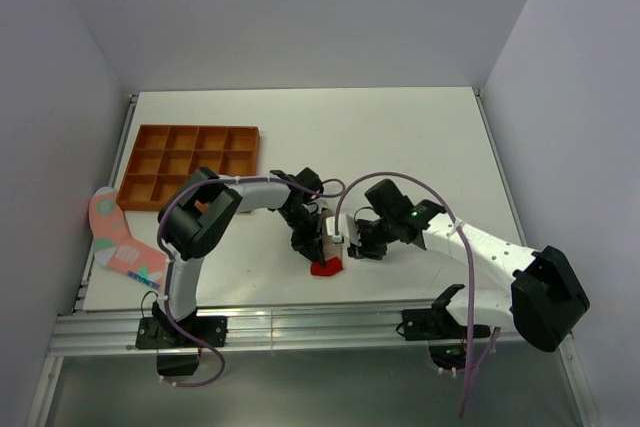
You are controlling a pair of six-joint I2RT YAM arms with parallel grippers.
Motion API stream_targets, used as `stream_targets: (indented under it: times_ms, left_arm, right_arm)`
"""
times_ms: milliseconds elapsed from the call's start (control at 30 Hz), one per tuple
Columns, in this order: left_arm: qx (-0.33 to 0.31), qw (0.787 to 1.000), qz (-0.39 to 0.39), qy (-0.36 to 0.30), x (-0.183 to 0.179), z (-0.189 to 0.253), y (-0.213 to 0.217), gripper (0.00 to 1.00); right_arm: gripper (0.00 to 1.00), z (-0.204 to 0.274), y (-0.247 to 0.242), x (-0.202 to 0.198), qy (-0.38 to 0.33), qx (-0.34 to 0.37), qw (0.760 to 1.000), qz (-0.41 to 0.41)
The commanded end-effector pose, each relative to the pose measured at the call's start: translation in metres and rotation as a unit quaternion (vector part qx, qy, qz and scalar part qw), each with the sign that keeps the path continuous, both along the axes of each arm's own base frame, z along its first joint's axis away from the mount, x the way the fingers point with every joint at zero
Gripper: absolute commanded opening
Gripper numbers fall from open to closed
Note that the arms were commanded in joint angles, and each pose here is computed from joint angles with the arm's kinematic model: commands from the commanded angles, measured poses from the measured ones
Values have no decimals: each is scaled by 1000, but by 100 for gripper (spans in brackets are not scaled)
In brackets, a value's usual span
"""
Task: Roll the socks
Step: Roll the sock at the center of the board.
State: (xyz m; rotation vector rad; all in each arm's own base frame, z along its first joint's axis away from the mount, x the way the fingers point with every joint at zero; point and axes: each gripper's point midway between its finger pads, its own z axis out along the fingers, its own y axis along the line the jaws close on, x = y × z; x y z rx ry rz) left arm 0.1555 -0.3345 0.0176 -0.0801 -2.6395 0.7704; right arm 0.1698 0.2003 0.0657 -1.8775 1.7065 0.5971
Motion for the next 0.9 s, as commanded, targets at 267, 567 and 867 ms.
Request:
stream_targets:
  times_ms: [267, 567, 867]
  left_arm:
    - [115, 993, -15, -28, -3, -40, 59, 0]
    - [103, 994, -35, -12, -11, -44, 62, 0]
    - [93, 995, -39, -15, -8, -43, 59, 0]
  right_arm:
    - [45, 4, 53, -14, -62, 13, 994, 84]
    - [46, -10, 78, -42, -98, -5, 986, 135]
    - [47, -30, 84, -46, -119, -45, 981, 150]
